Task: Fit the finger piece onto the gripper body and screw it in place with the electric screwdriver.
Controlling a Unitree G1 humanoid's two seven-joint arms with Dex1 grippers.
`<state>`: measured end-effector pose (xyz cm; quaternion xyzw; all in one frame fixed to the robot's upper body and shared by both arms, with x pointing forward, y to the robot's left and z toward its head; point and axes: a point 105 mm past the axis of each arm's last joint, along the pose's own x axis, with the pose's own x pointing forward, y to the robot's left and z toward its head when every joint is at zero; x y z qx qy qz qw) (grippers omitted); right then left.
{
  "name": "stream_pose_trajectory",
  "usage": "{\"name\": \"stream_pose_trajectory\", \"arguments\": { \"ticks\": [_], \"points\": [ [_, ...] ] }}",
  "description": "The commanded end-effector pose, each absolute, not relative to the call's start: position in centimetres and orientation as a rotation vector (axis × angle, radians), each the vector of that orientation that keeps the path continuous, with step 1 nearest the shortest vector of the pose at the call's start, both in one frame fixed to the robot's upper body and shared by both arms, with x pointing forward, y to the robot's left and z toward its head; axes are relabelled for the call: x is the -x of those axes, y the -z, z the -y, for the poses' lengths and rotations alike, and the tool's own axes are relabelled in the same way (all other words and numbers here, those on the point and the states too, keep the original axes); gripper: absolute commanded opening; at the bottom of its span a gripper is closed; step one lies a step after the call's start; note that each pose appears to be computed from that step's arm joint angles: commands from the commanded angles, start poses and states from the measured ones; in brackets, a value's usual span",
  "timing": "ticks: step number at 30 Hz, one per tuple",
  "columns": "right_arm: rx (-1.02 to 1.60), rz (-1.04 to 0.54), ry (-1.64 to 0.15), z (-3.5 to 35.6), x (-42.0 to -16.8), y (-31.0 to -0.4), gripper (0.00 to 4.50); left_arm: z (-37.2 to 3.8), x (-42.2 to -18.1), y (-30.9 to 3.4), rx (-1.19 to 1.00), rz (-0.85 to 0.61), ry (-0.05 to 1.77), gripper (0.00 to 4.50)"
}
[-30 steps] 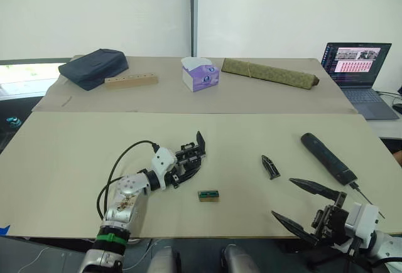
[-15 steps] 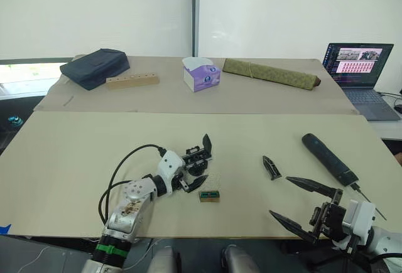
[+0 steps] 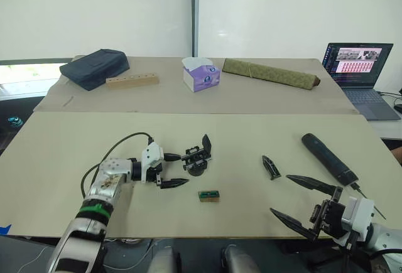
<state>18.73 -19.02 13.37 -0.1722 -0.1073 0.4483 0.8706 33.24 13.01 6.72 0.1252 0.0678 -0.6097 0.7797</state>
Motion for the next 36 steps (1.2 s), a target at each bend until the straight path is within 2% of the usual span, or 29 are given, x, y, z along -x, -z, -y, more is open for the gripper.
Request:
{"name": "stream_pose_trajectory", "arguments": {
  "ticks": [1, 4, 12, 15, 17, 18, 22, 24, 29, 33, 36],
  "points": [
    [0.369, 0.251, -0.94, 18.8, -18.4, -14.0, 4.5, -11.7, -34.2, -7.7, -0.301, -0.102, 1.392, 4.47],
    [0.374, 0.248, -0.924, 18.8, -18.1, -14.1, 4.5, -10.4, -34.2, -7.6, -0.342, -0.106, 1.482, 4.47],
    [0.385, 0.231, -0.888, 19.1, -17.3, -14.4, 4.5, -8.9, -34.1, -7.3, -0.363, -0.092, 1.55, 4.47],
    [0.386, 0.23, -0.883, 18.9, -17.2, -14.5, 4.5, -9.3, -34.1, -7.3, -0.363, -0.086, 1.548, 3.59],
    [0.385, 0.23, -0.882, 18.8, -17.2, -14.5, 4.5, -9.7, -34.1, -7.5, -0.366, -0.067, 1.532, 2.58],
    [0.385, 0.23, -0.881, 18.8, -17.2, -14.5, 4.5, -9.8, -34.2, -7.5, -0.368, -0.061, 1.528, 2.31],
    [0.382, 0.234, -0.881, 18.5, -17.4, -14.6, 4.5, -10.9, -34.4, -8.3, -0.309, -0.019, 1.451, 2.33],
    [0.379, 0.235, -0.885, 18.4, -17.5, -14.5, 4.5, -10.6, -34.7, -8.8, -0.288, 0.012, 1.355, 2.33],
    [0.368, 0.236, -0.9, 18.2, -17.7, -14.4, 4.5, -8.7, -32.8, -9.5, -0.338, 0.04, 1.14, 2.33],
    [0.362, 0.243, -0.917, 18.1, -18.0, -14.6, 4.5, -7.8, -32.1, -8.1, -0.255, -0.059, 1.03, 2.33],
    [0.363, 0.243, -0.933, 18.1, -18.1, -14.7, 4.5, -7.1, -31.4, -7.7, -0.217, -0.081, 0.997, 2.33]
  ]
}}
